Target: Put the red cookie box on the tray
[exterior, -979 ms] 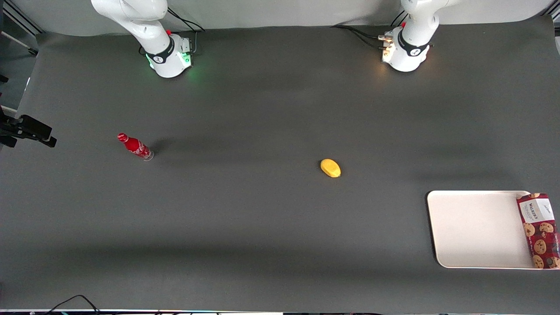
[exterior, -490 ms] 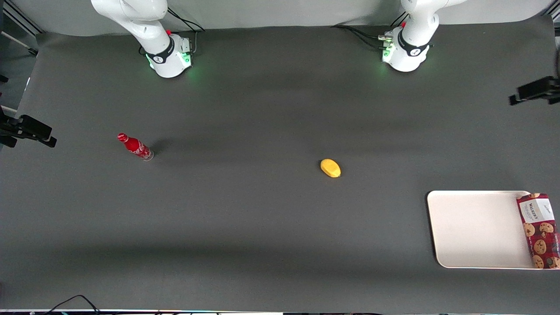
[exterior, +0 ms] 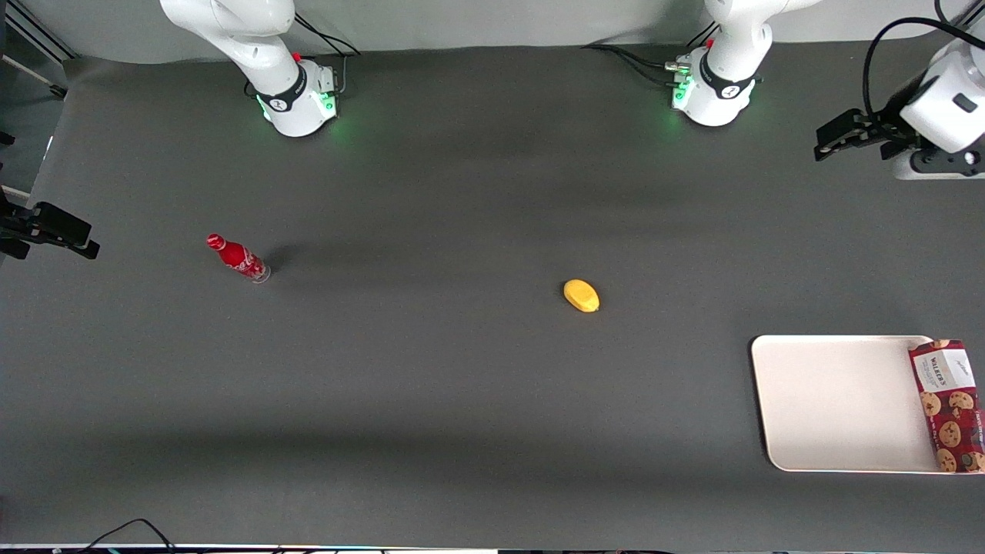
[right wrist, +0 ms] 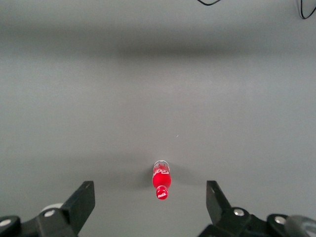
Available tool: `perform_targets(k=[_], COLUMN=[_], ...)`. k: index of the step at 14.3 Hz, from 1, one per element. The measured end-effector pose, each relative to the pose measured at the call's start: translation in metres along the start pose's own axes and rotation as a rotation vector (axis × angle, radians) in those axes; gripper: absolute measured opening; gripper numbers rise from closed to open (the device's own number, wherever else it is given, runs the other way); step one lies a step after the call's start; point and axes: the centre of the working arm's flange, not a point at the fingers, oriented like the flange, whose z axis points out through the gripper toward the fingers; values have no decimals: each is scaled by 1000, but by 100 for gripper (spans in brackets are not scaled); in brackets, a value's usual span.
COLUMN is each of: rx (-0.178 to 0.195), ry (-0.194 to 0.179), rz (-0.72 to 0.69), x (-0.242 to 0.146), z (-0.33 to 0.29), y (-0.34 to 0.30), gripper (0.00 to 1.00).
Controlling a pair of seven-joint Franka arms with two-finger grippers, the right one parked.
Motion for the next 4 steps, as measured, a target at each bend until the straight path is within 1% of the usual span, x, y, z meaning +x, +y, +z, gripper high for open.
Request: perform_targets(k=[1,3,4], rx=[7,36,43], ry=[3,17,22], rz=[15,39,49], x=[-1,1,3], z=[1,-1,-2], y=[7,13,14], gripper=[100,100,100])
